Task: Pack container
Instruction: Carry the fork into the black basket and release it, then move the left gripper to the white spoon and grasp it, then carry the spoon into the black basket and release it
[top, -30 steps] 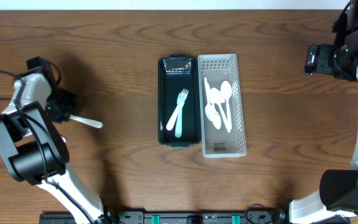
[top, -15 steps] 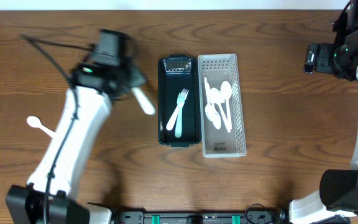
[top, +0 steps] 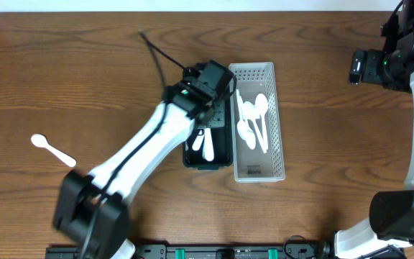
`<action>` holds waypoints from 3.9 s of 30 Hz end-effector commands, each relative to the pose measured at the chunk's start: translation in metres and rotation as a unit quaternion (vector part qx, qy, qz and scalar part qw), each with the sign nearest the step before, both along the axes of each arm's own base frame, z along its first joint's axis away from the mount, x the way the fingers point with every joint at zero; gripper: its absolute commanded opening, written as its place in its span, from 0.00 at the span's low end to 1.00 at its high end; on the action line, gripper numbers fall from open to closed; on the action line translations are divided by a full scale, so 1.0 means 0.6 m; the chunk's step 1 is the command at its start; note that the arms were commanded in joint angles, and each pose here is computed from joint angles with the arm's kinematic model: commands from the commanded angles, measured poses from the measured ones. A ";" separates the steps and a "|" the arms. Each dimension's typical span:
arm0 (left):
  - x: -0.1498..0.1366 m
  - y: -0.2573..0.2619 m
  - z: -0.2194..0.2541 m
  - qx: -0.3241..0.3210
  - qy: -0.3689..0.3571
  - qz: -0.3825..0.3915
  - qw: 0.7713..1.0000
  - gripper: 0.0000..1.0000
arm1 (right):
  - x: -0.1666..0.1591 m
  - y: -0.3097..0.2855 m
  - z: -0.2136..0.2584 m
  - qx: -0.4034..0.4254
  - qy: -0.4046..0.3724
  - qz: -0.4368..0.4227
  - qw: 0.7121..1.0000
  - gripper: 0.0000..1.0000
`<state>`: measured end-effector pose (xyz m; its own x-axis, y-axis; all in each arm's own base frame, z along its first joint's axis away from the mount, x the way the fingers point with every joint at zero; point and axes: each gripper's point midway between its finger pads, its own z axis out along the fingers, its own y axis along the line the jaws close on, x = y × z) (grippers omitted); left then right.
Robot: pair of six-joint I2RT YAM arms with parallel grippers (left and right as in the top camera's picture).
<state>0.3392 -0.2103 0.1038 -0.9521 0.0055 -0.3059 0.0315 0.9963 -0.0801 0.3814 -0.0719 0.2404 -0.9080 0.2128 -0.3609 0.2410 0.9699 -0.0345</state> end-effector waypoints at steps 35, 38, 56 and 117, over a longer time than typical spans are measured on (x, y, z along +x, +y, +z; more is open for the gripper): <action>-0.073 0.745 0.194 0.099 -0.051 0.554 0.825 0.65 | -0.008 0.000 -0.008 0.006 0.015 0.005 1.000 0.99; -0.088 0.789 0.139 0.101 -0.005 0.580 0.808 0.65 | -0.009 0.000 -0.008 0.006 0.016 0.005 1.000 0.99; -0.020 0.798 -0.162 0.019 0.143 0.489 0.860 0.66 | -0.017 0.002 -0.011 0.014 0.025 -0.015 0.999 0.98; 0.062 0.096 0.237 -0.048 -0.092 -0.006 0.995 0.26 | -0.002 -0.002 -0.006 0.009 0.006 -0.016 1.000 0.99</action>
<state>0.3770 -0.1298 0.2655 -0.8564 -0.0491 -0.5140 0.0485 0.9834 -0.1748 0.3798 -0.0706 0.2382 -0.9077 0.2335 -0.3485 0.2570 0.9662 -0.0222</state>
